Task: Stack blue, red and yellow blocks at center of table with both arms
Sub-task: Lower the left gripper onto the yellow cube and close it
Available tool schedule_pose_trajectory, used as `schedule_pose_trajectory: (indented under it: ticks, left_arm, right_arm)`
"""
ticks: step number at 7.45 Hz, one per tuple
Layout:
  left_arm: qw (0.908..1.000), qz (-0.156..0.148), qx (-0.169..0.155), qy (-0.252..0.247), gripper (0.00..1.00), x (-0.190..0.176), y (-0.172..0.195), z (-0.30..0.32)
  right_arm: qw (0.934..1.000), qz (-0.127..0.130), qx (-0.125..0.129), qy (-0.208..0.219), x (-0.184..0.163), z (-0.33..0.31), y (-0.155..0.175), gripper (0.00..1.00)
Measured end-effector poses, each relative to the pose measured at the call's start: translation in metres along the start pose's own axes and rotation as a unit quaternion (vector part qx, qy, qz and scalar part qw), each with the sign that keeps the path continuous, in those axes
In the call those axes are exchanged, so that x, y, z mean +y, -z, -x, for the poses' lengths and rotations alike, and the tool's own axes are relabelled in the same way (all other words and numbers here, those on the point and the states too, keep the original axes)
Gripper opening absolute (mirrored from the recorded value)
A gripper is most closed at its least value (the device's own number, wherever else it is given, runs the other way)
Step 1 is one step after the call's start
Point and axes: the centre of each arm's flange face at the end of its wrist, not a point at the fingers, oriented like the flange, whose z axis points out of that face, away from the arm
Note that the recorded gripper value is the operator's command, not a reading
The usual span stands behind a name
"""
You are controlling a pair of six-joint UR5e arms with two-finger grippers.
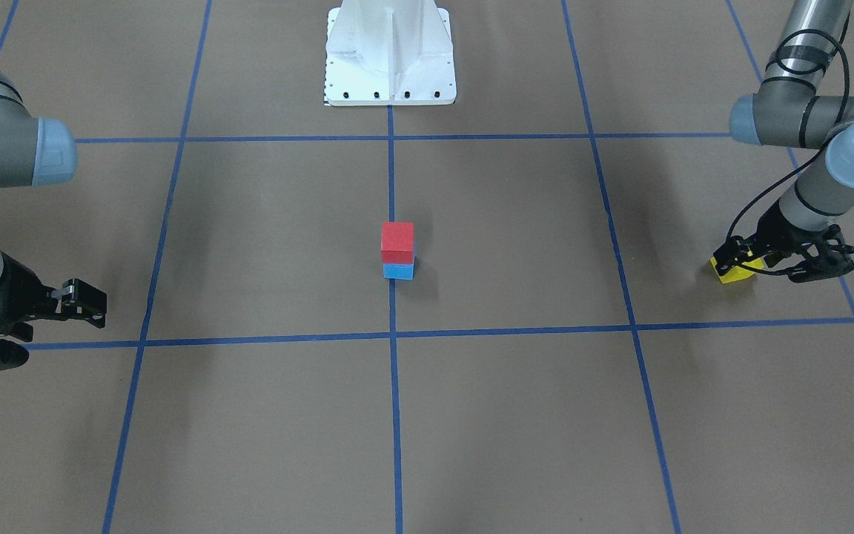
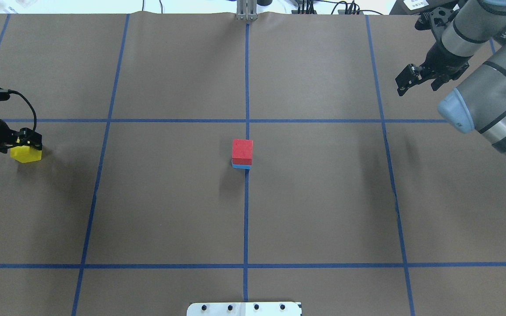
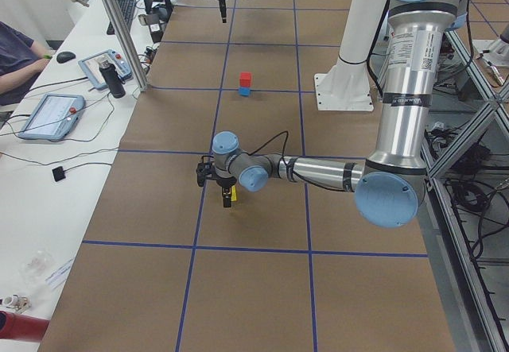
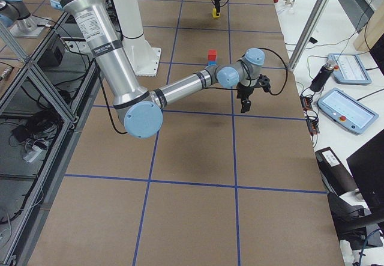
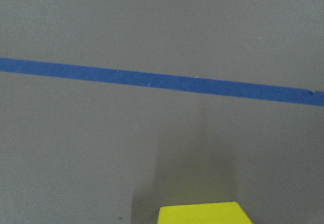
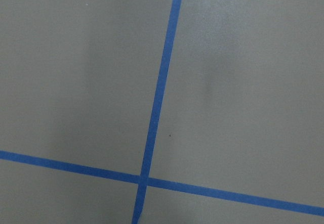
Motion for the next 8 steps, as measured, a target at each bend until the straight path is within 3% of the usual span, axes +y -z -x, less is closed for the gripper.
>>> schedule_pose_trajectory:
  ticks: [3, 4, 6, 7, 8]
  left_arm:
    - [1.0000, 0.000, 0.005, -0.004, 0.96, 0.012, 0.006, -0.008]
    - [1.0000, 0.001, 0.004, -0.004, 0.86, 0.016, 0.005, -0.010]
    - [1.0000, 0.001, 0.003, -0.005, 0.13, 0.018, 0.004, -0.011]
    - [1.0000, -0.001, 0.005, -0.006, 0.00, 0.019, 0.006, -0.014]
    - [0.9999, -0.004, 0.007, -0.009, 0.00, 0.021, 0.010, -0.015]
  right_arm:
    - [1.0000, 0.003, 0.001, -0.001, 0.002, -0.005, -0.003, 0.99]
    - [1.0000, 0.003, 0.002, -0.001, 0.003, -0.005, -0.003, 0.99]
    - [1.0000, 0.001, 0.001, -0.001, 0.003, -0.004, -0.001, 0.99]
    - [1.0000, 0.000, 0.000, -0.001, 0.003, -0.003, 0.000, 0.99]
    - [1.0000, -0.001, 0.000, -0.001, 0.003, -0.003, 0.001, 0.99]
